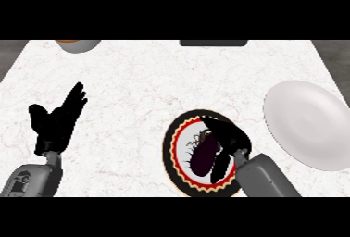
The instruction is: Pick the eggplant from the plate and place it in the plate
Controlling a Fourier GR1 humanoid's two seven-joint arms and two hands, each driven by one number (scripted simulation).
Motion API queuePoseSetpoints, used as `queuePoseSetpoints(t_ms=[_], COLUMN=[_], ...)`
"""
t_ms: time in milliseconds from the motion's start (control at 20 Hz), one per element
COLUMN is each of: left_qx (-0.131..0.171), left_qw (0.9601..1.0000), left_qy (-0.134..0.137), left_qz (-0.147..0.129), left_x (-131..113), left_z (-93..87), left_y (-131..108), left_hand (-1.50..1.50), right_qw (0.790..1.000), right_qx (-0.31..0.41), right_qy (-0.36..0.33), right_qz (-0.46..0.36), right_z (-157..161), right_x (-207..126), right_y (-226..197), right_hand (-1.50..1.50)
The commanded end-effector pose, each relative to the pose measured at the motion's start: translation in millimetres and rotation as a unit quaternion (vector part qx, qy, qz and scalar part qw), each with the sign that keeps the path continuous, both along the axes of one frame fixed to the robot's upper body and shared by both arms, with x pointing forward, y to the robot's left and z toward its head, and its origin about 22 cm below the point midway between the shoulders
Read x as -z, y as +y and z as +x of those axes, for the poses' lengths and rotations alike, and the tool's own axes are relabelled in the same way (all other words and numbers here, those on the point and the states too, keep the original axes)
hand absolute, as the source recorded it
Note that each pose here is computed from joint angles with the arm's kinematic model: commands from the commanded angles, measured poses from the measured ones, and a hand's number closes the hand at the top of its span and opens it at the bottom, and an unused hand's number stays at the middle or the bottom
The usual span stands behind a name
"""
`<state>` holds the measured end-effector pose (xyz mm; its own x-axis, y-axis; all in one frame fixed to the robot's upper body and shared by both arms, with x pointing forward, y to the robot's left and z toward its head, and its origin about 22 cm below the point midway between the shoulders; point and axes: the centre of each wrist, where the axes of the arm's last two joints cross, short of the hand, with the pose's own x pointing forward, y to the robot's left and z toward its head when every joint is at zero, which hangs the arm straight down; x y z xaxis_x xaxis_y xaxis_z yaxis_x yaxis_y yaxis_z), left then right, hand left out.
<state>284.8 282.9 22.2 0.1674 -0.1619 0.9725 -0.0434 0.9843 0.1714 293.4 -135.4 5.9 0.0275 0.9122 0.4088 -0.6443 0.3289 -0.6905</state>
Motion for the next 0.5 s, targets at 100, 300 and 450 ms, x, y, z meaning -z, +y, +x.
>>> queuePoseSetpoints(t_ms=[100, 300, 450], left_qx=[0.001, 0.002, 0.001], left_qw=[1.0000, 1.0000, 1.0000], left_qy=[0.000, 0.005, -0.006], left_qz=[-0.003, -0.007, -0.004], left_x=[8, 6, 11], left_z=[-6.0, -13.8, -3.2], left_y=[5, 4, 13], left_hand=[0.00, 0.00, 0.00], right_qw=[0.998, 0.997, 0.997], right_qx=[-0.059, -0.075, -0.067], right_qy=[0.036, 0.021, 0.022], right_qz=[-0.002, 0.011, 0.020], right_z=[12, -6, -14], right_x=[4, 25, 17], right_y=[9, 26, 16], right_hand=[1.50, 1.50, 1.50])
